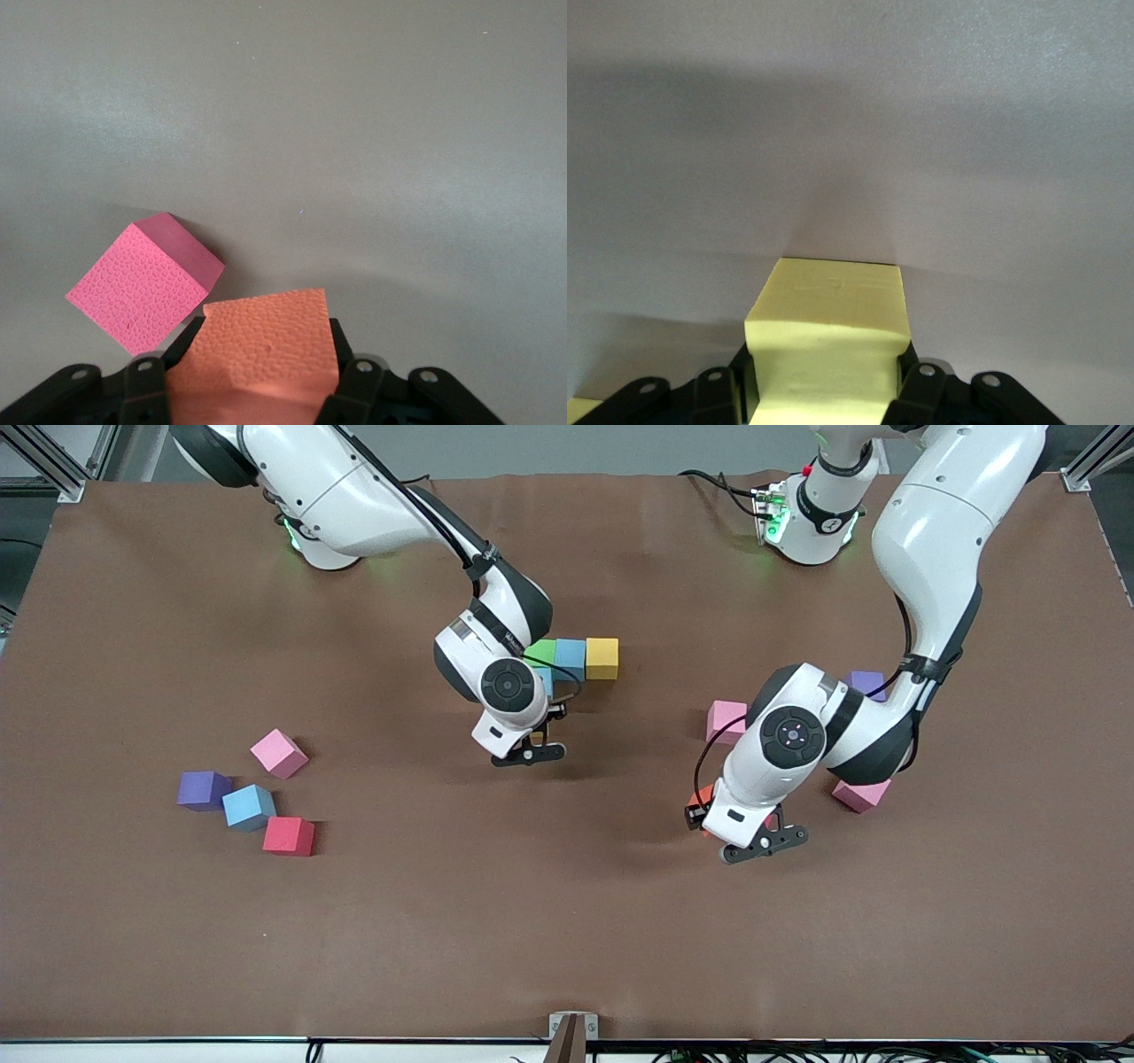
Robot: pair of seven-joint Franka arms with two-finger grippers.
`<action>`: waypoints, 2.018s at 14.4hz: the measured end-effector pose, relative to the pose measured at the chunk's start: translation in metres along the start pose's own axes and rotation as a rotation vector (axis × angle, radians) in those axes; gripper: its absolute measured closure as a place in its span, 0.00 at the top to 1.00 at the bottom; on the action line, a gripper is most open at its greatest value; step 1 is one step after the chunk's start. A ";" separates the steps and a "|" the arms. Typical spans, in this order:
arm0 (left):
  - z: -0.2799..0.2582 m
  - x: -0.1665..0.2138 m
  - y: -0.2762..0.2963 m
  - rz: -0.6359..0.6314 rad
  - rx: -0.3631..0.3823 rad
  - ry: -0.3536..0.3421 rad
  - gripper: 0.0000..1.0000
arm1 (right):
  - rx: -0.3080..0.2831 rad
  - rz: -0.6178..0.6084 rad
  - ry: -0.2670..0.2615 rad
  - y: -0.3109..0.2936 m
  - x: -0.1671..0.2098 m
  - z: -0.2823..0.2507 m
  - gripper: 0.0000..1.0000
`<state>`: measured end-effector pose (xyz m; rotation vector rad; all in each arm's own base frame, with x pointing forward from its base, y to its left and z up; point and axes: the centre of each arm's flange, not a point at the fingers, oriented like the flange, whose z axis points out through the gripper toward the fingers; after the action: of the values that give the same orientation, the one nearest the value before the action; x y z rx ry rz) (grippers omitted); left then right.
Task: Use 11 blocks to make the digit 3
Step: 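Lower the yellow block onto the table beside the blue block, then open the right gripper to release the yellow block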
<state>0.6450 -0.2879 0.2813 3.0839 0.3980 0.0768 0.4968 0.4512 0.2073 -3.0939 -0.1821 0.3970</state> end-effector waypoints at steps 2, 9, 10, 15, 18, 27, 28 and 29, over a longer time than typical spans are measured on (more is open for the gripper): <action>0.000 0.000 0.000 0.000 0.000 0.000 0.57 | 0.017 -0.003 0.026 -0.001 0.003 -0.003 0.58; 0.000 0.000 0.000 0.000 0.000 0.000 0.57 | 0.037 -0.081 0.062 -0.003 0.007 -0.006 0.58; 0.000 0.000 0.000 0.000 0.000 0.000 0.57 | 0.037 -0.082 0.061 -0.003 0.007 -0.005 0.58; 0.001 0.000 0.000 0.001 0.000 -0.001 0.57 | 0.034 -0.085 0.056 -0.002 0.006 -0.004 0.58; 0.003 0.000 -0.001 -0.001 0.003 -0.006 0.57 | 0.026 -0.096 0.045 -0.001 0.004 0.000 0.58; 0.007 0.001 -0.003 0.036 0.005 -0.011 0.57 | 0.022 -0.103 0.039 -0.003 0.001 0.002 0.58; 0.007 0.001 -0.003 0.039 0.005 -0.011 0.57 | 0.020 -0.103 0.036 -0.003 0.000 0.002 0.58; 0.007 0.001 -0.003 0.043 0.005 -0.011 0.57 | 0.017 -0.105 0.033 -0.004 -0.001 0.002 0.58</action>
<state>0.6454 -0.2849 0.2745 3.0966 0.3320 0.0598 0.4952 0.4549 0.2056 -3.0551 -0.3364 0.3424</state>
